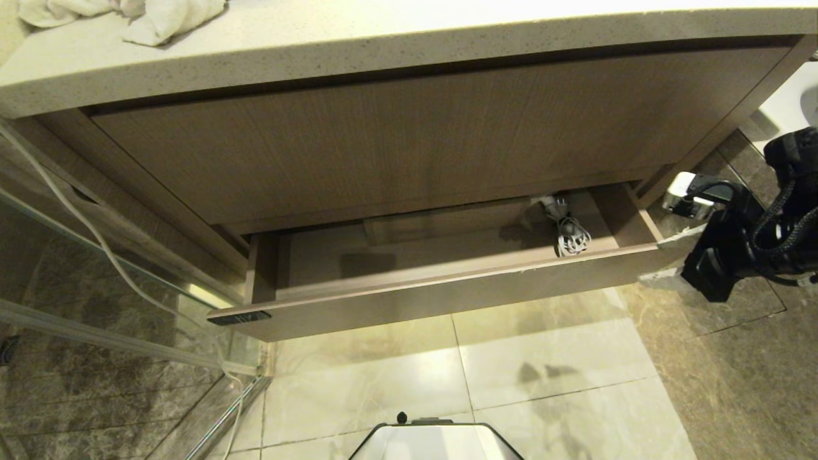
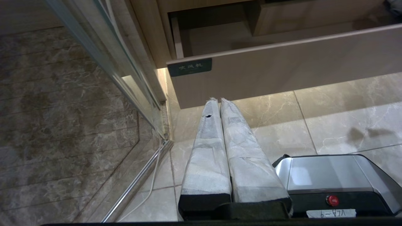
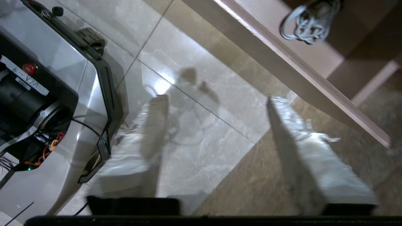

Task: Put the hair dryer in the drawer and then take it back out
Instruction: Pull open the drawer

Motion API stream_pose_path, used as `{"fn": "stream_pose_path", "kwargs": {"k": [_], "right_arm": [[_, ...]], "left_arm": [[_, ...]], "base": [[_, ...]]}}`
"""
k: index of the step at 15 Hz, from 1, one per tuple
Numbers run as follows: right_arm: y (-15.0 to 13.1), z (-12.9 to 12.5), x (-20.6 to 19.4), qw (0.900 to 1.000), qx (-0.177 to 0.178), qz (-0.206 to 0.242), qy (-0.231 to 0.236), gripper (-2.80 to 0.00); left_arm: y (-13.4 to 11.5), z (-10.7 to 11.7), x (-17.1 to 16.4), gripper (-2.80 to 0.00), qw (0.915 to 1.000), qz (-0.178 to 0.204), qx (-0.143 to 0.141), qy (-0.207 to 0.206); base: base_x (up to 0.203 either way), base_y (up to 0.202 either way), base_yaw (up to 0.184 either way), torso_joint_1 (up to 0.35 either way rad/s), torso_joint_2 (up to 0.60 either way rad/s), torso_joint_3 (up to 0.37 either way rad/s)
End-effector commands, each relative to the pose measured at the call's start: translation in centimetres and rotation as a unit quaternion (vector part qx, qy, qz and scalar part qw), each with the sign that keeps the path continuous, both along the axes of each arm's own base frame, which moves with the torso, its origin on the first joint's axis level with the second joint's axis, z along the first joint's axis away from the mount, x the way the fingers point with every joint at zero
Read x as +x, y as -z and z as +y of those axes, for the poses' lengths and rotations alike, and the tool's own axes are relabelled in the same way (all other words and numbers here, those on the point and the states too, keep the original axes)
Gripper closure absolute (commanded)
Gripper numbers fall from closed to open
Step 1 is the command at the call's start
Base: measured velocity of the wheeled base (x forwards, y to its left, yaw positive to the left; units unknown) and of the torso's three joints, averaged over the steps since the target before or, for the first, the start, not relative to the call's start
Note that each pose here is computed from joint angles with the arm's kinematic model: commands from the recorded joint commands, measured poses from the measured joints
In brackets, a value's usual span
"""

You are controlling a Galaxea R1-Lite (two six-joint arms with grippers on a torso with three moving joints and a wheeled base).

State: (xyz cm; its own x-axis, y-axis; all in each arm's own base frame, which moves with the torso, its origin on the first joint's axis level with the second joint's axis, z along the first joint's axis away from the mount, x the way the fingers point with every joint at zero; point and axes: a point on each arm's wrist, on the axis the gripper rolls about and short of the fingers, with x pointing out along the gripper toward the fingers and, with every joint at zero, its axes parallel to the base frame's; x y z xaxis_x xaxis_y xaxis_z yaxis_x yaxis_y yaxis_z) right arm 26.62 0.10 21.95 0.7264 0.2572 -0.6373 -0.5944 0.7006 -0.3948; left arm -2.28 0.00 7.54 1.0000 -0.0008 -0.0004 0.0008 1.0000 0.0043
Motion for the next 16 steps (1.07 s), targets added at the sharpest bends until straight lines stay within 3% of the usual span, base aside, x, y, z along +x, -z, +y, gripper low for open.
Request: {"fn": "stream_pose_path", "kwargs": {"k": [1,4,6,10,12,16], "right_arm": [[-1.5,-0.3,-2.2,1.0,-0.001,-0.013,0.004,0.0],[-2.1,-0.8,-3.4,1.0,0.001,-0.012,0.017,0.0],[-2.2,-1.2,-5.2,0.999,0.008,0.026,0.033,0.0],[-2.3,-4.2,-6.0,0.991,0.034,0.038,0.126,0.0],[-0.9,-5.7,-4.4,0.986,0.037,0.061,0.151,0.0],[2.5,-8.3,1.3,0.981,0.046,0.05,0.182,0.0]], "left_arm": [[0.0,0.0,0.0,0.0,1.0,0.0,0.0,0.0],[0.0,0.0,0.0,0.0,1.0,0.0,0.0,0.0],[0.0,0.0,0.0,0.0,1.0,0.0,0.0,0.0],[0.0,0.0,0.0,0.0,1.0,0.0,0.0,0.0],[0.0,0.0,0.0,0.0,1.0,-0.001,0.0,0.0],[0.0,0.0,0.0,0.0,1.0,0.0,0.0,0.0]], "base": [[0.0,0.0,0.0,0.0,0.0,0.0],[0.0,0.0,0.0,0.0,0.0,0.0],[0.0,0.0,0.0,0.0,0.0,0.0],[0.0,0.0,0.0,0.0,0.0,0.0],[0.0,0.0,0.0,0.0,0.0,0.0],[0.0,0.0,0.0,0.0,0.0,0.0]]}}
